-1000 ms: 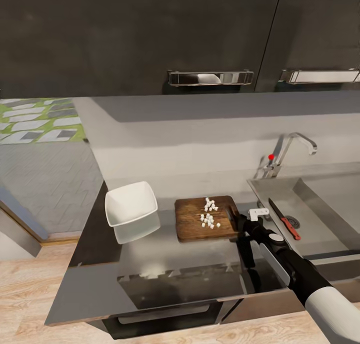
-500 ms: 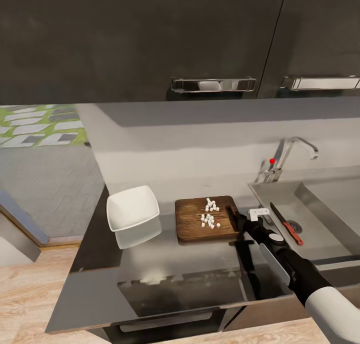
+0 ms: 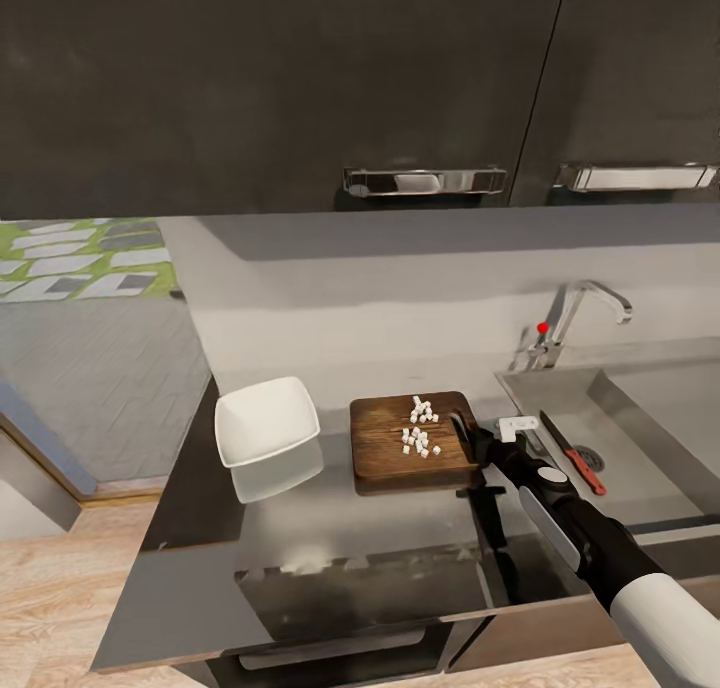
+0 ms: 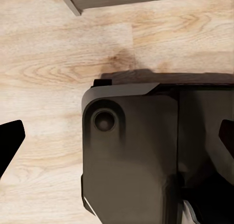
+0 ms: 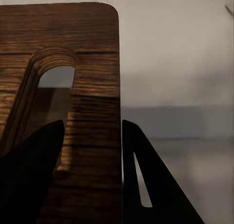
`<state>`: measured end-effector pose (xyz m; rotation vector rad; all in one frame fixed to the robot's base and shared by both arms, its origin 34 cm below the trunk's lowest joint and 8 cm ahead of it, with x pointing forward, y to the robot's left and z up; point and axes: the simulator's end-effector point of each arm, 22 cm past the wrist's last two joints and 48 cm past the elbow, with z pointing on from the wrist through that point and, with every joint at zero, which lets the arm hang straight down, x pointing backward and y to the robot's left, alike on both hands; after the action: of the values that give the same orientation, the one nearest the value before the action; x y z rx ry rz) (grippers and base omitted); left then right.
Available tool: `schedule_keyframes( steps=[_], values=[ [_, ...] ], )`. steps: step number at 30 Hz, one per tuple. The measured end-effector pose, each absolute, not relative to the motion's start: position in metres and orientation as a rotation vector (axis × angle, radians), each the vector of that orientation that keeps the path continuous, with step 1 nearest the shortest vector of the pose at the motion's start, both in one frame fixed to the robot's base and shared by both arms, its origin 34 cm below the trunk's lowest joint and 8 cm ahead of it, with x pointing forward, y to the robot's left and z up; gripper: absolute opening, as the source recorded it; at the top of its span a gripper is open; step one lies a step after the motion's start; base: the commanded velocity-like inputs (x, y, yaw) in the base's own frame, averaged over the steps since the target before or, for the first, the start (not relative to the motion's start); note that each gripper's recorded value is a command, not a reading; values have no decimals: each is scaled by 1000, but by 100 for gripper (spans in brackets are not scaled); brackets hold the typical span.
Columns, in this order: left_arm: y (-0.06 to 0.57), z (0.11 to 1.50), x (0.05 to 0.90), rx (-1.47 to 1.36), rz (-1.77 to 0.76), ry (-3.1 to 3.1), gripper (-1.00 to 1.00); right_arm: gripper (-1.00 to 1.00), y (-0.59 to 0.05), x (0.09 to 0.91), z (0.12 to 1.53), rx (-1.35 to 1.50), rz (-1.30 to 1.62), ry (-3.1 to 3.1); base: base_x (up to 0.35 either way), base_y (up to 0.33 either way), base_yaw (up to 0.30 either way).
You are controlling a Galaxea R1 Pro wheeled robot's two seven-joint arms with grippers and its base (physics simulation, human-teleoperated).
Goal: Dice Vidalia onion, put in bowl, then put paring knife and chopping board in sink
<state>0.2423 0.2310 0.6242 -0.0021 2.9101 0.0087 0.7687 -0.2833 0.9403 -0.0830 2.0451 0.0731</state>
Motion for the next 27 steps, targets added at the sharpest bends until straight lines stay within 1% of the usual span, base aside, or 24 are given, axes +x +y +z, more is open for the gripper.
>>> schedule_keyframes(
  steps=[27],
  values=[
    [231,630,258,-1,8,2869,100,-100,-283,771,969,-85,72,2001,0,0,0]
  ],
)
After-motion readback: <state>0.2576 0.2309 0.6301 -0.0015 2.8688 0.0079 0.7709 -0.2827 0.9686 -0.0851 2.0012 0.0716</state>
